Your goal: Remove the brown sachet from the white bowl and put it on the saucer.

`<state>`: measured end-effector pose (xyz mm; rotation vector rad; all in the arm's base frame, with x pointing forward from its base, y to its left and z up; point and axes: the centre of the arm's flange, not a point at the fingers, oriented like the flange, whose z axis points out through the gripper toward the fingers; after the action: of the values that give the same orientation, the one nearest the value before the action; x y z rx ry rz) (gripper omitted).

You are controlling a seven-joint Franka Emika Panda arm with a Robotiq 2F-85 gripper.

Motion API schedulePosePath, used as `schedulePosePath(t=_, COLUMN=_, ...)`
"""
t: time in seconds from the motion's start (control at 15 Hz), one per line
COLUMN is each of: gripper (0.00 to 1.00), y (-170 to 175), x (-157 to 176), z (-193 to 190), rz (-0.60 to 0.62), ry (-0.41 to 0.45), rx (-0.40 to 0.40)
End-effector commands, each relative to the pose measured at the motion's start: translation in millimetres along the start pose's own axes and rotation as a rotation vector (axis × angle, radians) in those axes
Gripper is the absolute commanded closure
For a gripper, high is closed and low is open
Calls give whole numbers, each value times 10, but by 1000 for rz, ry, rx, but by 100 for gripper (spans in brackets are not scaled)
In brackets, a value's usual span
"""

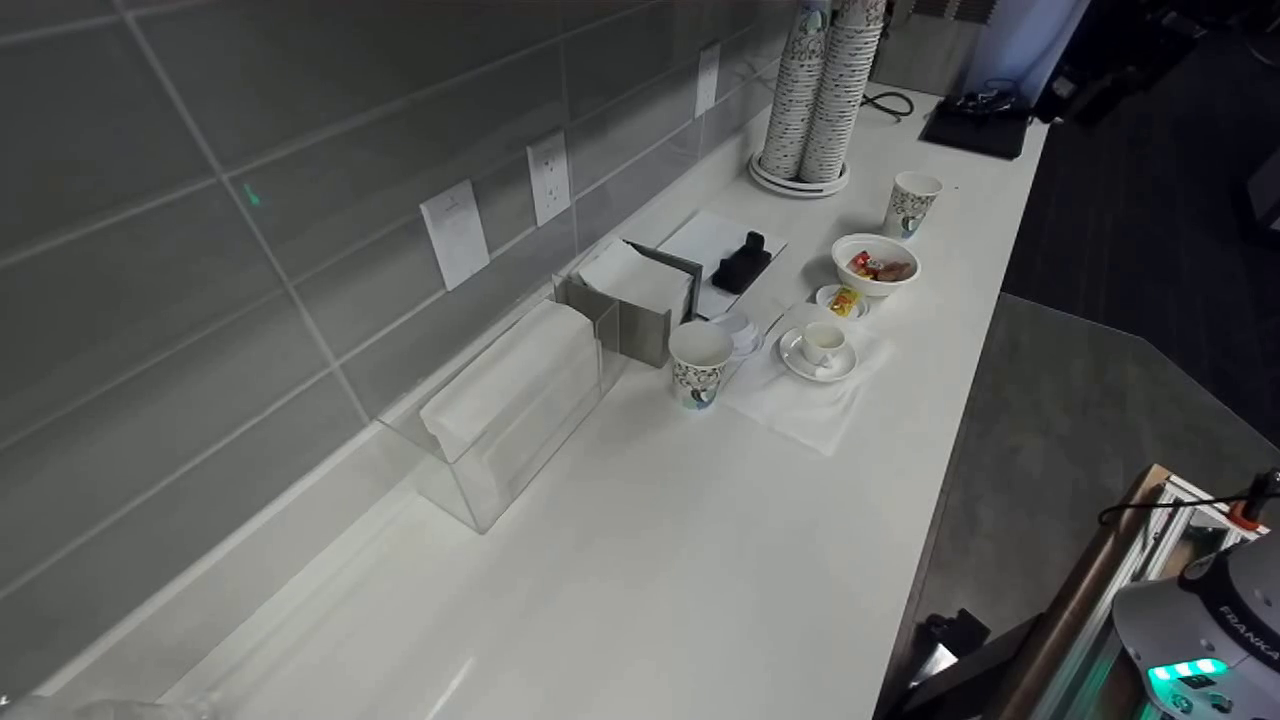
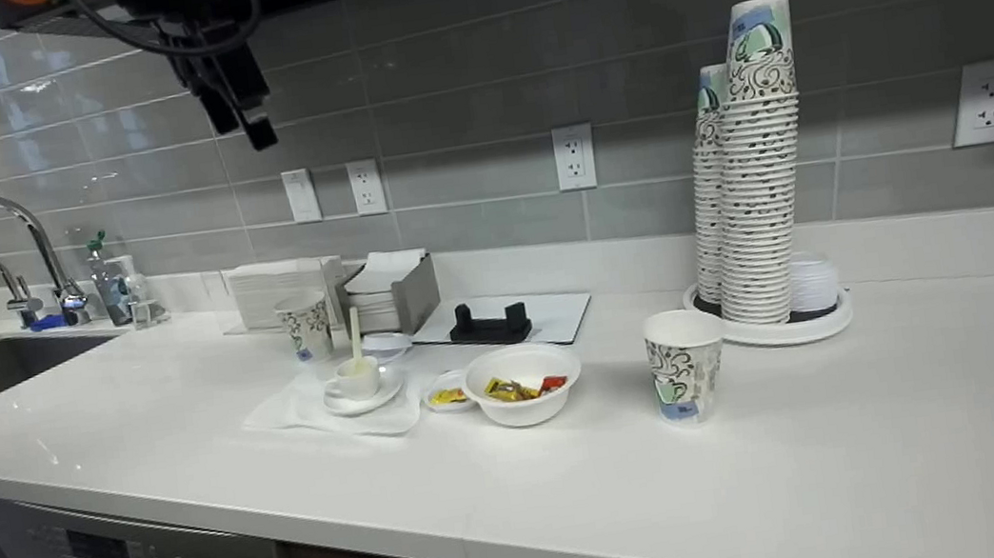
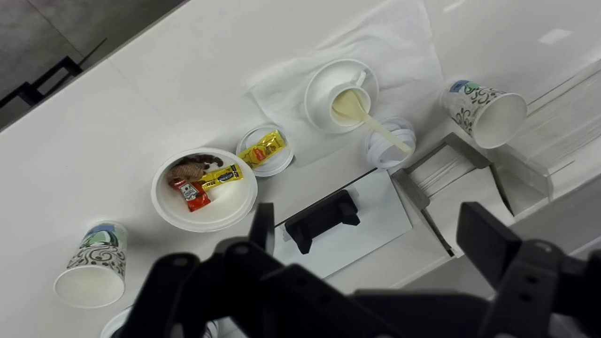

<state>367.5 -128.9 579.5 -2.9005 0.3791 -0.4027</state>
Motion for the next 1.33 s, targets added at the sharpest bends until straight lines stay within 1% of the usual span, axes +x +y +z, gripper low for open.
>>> schedulePosePath(t=0.0, gripper=0, y=59, x=209, z=170, rz=-121, ry=15, rx=-49)
schedulePosePath(t=0.07, gripper=0, y=80, x=288, z=263, rz=-174, ry=11, rx=-55)
schedulePosePath(t=0.13, gripper=0, y=127, x=383, z=381, rz=-220, ry=17, rx=-77)
schedulePosePath(t=0.27, gripper=0, y=249, x=576, z=638, rz=-284, ry=25, rx=-162)
schedulePosePath(t=0.4, gripper=0, y=358, x=719, z=904, rz=-374, ry=-7, rx=-197)
schedulePosePath(t=0.47, gripper=0, y=424, x=777, z=1037, rz=-430, ry=-37, rx=-200)
schedulePosePath(t=0.53, gripper=0, y=495, x=832, z=1179, rz=-457, ry=-36, rx=-191)
schedulePosePath(t=0.6, gripper=0, y=570, x=869, z=1297, rz=-495, ry=-74, rx=-211)
schedulePosePath(t=0.67, gripper=0, y=646, x=910, z=1417, rz=-531, ry=-88, rx=-231)
schedulePosePath(t=0.73, gripper=0, y=739, x=969, z=1539, rz=-560, ry=-106, rx=-270)
schedulePosePath(t=0.8, gripper=0, y=810, x=1035, z=1621, rz=-588, ry=-99, rx=-285)
schedulePosePath(t=0.87, gripper=0, y=887, x=1143, z=1718, rz=-564, ry=-88, rx=-279)
schedulePosePath(t=0.93, gripper=0, y=719, x=850, z=1575, rz=-538, ry=-92, rx=-247)
schedulePosePath(t=1.13, gripper=0, y=848, x=990, z=1752, rz=-547, ry=-103, rx=-268)
schedulePosePath(t=1.27, gripper=0, y=850, x=1025, z=1754, rz=-549, ry=-101, rx=-271)
